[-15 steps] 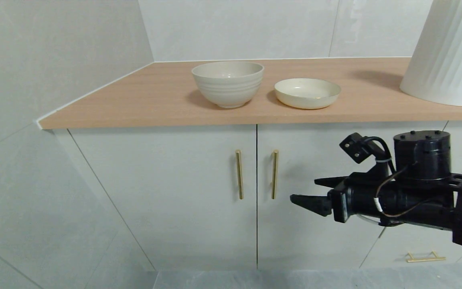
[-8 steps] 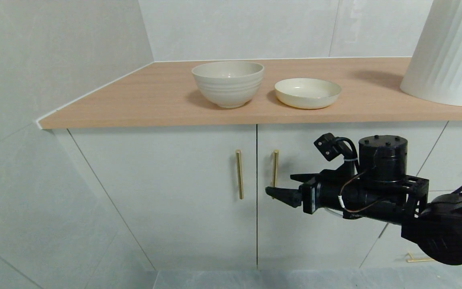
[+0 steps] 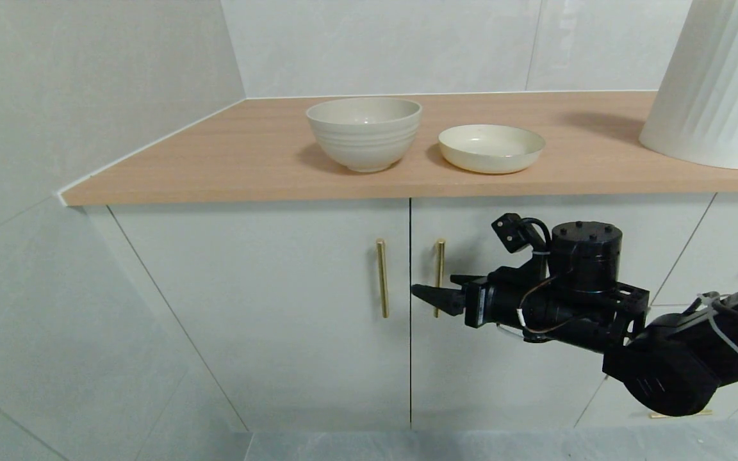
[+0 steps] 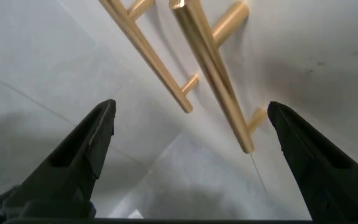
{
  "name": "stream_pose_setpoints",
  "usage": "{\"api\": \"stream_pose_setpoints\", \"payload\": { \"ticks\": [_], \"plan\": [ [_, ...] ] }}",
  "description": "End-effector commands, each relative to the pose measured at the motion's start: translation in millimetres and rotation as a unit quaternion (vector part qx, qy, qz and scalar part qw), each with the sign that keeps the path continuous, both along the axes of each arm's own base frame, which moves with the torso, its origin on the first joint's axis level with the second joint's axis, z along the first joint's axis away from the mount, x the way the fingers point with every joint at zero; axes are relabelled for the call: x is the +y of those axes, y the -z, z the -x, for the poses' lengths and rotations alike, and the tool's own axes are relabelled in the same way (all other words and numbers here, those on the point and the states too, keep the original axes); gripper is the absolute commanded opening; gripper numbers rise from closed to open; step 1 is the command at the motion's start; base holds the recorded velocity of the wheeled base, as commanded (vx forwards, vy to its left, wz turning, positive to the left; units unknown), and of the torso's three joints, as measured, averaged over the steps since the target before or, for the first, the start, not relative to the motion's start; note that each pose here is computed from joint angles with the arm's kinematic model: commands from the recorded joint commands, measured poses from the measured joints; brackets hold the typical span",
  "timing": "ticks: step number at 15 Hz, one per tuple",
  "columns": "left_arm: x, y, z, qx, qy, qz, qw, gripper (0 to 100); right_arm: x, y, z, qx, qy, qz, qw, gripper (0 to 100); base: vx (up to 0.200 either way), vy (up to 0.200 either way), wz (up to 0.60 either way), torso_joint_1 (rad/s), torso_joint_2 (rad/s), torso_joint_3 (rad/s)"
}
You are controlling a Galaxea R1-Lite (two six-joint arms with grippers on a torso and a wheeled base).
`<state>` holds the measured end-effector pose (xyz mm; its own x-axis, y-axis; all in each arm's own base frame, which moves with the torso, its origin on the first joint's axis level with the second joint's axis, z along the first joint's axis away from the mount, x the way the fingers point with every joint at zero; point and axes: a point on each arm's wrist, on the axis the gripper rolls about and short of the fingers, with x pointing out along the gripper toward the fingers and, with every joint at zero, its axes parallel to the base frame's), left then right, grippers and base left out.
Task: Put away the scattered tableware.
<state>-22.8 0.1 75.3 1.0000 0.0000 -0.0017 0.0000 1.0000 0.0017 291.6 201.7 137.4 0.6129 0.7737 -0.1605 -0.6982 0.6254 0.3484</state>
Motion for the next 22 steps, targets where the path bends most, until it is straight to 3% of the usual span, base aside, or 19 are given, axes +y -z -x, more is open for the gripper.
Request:
{"api": "stream_pose_setpoints", "payload": {
  "ticks": [1, 15, 22],
  "plan": [
    [0.0, -0.1, 0, 0.001, 0.000, 0.000, 1.0000, 100, 4, 4, -5, -0.005, 0.001, -0.017, 1.000, 100, 0.000, 0.000, 0.00, 0.000, 0.00, 0.000],
    [0.0, -0.1, 0, 0.001, 0.000, 0.000, 1.0000, 100, 26, 13, -2, 0.004, -0.024, -0.067, 0.997, 100, 0.000, 0.000, 0.00, 0.000, 0.00, 0.000],
    [0.0, -0.1, 0, 0.001, 0.000, 0.000, 1.0000, 100, 14, -4, 21, 0.019, -0.070, -0.079, 0.994, 100, 0.000, 0.000, 0.00, 0.000, 0.00, 0.000]
  ]
}}
